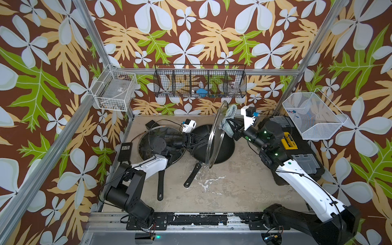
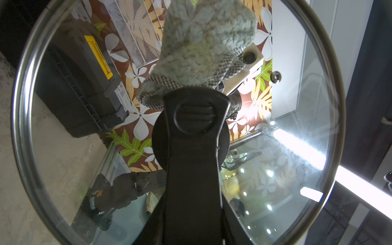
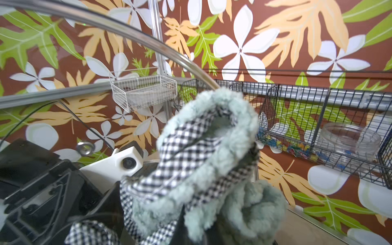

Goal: Wipe the pot lid with a cloth
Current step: Wipe the pot lid.

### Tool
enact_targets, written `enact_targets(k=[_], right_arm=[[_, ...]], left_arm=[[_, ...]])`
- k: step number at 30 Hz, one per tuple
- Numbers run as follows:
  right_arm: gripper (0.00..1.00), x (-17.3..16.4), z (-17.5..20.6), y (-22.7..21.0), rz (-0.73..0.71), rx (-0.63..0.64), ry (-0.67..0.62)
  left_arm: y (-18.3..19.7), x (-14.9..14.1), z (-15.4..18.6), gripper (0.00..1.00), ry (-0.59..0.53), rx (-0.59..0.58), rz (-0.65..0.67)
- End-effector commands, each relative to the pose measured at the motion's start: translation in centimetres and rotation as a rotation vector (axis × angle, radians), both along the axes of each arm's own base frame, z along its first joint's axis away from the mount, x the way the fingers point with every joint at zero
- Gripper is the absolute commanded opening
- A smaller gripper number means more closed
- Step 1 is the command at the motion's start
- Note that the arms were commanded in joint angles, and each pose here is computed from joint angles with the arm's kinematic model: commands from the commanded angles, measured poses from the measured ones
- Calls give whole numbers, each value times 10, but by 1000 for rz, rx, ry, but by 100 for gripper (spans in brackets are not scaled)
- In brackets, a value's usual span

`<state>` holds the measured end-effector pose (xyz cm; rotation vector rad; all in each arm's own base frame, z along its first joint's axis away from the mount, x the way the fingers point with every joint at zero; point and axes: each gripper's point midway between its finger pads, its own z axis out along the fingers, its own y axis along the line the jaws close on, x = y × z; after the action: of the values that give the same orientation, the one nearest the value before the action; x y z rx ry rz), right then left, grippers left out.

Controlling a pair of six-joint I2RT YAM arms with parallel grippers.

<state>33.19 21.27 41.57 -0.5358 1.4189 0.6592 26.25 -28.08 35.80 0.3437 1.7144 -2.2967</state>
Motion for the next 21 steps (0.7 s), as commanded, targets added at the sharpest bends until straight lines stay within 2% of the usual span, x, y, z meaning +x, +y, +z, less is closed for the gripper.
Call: enact_targets(k=[1,4,9,13,16,21], right_arm=[[0,-16,14,-12,-26,38,-45],[0,-32,15,-26,-65,27,-60],[0,-50,17,-54,-176,8,-86],[0,-62,24,-67,-220,16,-113],[0,-67,25,-65,-201,4,-116],[0,-71,14,-43,-114,-33,-98]], left_arm=[[3,12,13,0,-216,1,165],[3,29,4,0,-262,117,278],[18,61,-15,0,-343,389,521],[34,72,-20,0,-390,505,637],[42,78,-26,0,-412,574,702],[54,87,-40,0,-494,771,818]])
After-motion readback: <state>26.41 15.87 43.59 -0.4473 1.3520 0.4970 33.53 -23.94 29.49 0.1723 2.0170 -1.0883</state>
